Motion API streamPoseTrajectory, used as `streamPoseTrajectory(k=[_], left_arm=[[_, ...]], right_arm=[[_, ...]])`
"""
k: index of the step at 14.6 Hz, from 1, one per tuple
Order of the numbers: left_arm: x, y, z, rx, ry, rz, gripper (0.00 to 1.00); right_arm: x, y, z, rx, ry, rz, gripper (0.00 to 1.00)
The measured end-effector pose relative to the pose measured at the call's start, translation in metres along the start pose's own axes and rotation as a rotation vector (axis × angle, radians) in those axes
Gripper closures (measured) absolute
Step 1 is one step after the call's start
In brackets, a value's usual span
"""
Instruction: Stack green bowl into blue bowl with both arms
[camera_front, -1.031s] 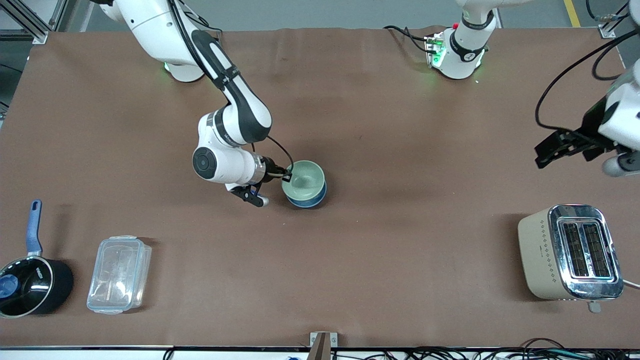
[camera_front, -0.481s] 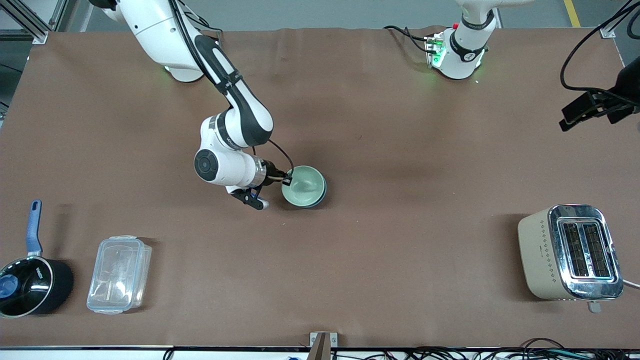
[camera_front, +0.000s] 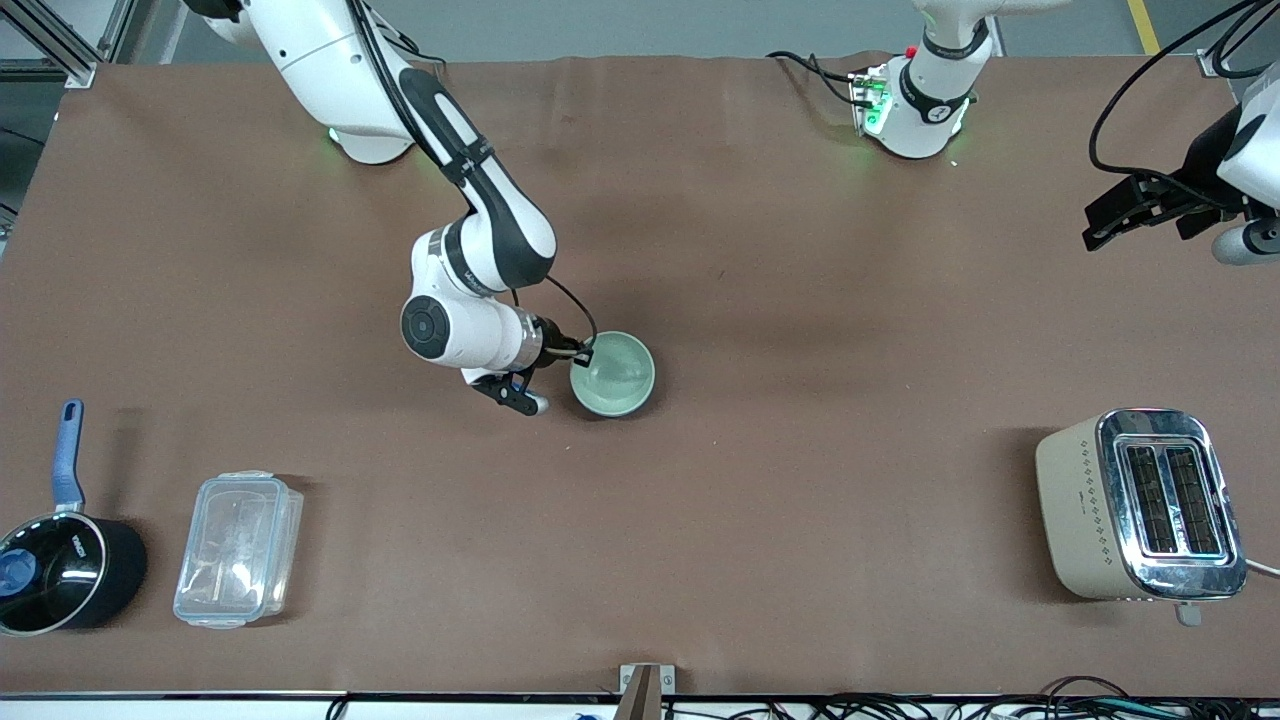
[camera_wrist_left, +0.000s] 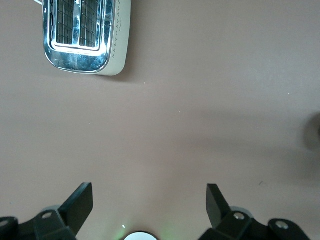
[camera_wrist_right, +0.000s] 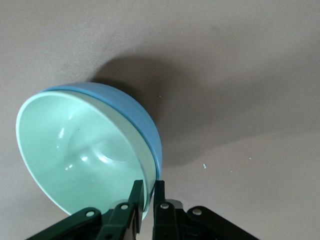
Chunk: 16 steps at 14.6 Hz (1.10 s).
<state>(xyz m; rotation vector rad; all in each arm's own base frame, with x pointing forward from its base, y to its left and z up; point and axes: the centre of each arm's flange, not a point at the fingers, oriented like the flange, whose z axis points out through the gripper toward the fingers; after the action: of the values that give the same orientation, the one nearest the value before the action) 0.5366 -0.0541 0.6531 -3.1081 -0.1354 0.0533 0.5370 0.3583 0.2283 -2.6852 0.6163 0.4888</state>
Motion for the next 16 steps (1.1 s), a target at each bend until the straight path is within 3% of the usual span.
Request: streamPoseTrajectory(k=[4,6,8,10,13,16], left_arm=[[0.0,-0.001,0.001,0.0,-0.003,0.006,0.0],[0.0,-0.001,0.001,0.001,-0.003,0.008,0.0],[0.001,-0.007,0.002,0.0,-0.004,-0.003,0.0],[0.002,-0.015,0.002,0.0,-0.005,-0.018,0.0],[0.002,-0.016,0.002,-0.001,-0.005,-0.021,0.0],[0.002,-0.015,0.003,0.0,-0.006,-0.018,0.0]], right_arm=[[0.017,-0.004,-0.038,0.041,0.05,0.029,0.42],[0.028,-0.007,-0.094,0.066,0.115,0.008,0.23],[0.034,-0.002,-0.163,0.042,0.174,-0.026,0.03],[0.044,0.017,-0.225,-0.024,0.217,-0.032,0.0],[0.063,0.057,-0.284,-0.199,0.334,-0.089,0.0],[0.058,0.095,-0.333,-0.296,0.333,-0.144,0.0]])
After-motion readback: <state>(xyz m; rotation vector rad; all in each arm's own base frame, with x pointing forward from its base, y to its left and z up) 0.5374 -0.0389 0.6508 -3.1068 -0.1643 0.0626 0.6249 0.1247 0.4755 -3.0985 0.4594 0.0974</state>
